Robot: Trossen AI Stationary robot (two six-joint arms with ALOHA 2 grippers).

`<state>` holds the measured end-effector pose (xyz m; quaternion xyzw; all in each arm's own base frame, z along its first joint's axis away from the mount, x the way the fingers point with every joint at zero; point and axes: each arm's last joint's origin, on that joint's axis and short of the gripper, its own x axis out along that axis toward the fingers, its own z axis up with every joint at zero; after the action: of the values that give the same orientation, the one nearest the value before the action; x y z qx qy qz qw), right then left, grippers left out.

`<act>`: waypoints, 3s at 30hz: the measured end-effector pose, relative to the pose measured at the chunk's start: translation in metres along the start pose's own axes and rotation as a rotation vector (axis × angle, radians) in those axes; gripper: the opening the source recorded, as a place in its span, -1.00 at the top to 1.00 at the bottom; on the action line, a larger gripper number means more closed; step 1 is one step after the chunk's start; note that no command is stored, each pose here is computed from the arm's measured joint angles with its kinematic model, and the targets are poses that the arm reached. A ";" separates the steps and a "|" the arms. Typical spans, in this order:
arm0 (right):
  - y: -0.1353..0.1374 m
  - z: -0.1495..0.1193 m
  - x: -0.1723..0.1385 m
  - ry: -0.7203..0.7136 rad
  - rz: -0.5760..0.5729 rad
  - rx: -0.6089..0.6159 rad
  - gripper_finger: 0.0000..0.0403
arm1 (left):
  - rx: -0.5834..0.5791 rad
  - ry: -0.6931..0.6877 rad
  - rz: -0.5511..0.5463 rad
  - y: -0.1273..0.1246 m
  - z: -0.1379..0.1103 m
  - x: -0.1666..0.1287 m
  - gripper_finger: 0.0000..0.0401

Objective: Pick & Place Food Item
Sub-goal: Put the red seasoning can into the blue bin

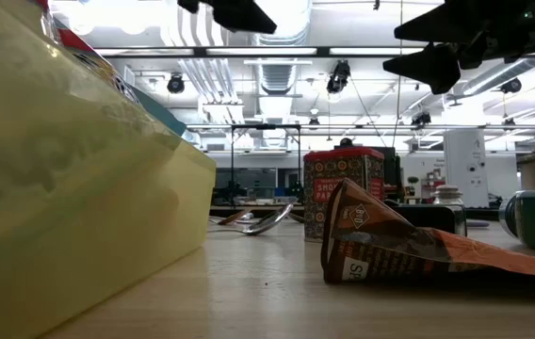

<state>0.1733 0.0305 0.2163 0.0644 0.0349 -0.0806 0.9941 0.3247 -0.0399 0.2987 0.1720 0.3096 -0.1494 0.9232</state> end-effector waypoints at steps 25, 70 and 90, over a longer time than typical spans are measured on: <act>0.000 0.000 0.000 0.001 0.001 0.000 -0.73 | -0.023 0.154 -0.093 0.017 -0.009 0.119 -0.94; 0.000 0.000 0.000 0.000 0.000 0.000 -0.73 | -0.125 0.245 -0.132 0.012 -0.044 0.174 -0.03; 0.000 0.000 0.000 0.000 0.000 0.000 -0.73 | -0.126 0.247 -0.140 0.011 -0.045 0.174 -0.03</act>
<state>0.1733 0.0306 0.2164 0.0644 0.0349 -0.0804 0.9941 0.4387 -0.0409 0.1593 0.1089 0.4408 -0.1712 0.8744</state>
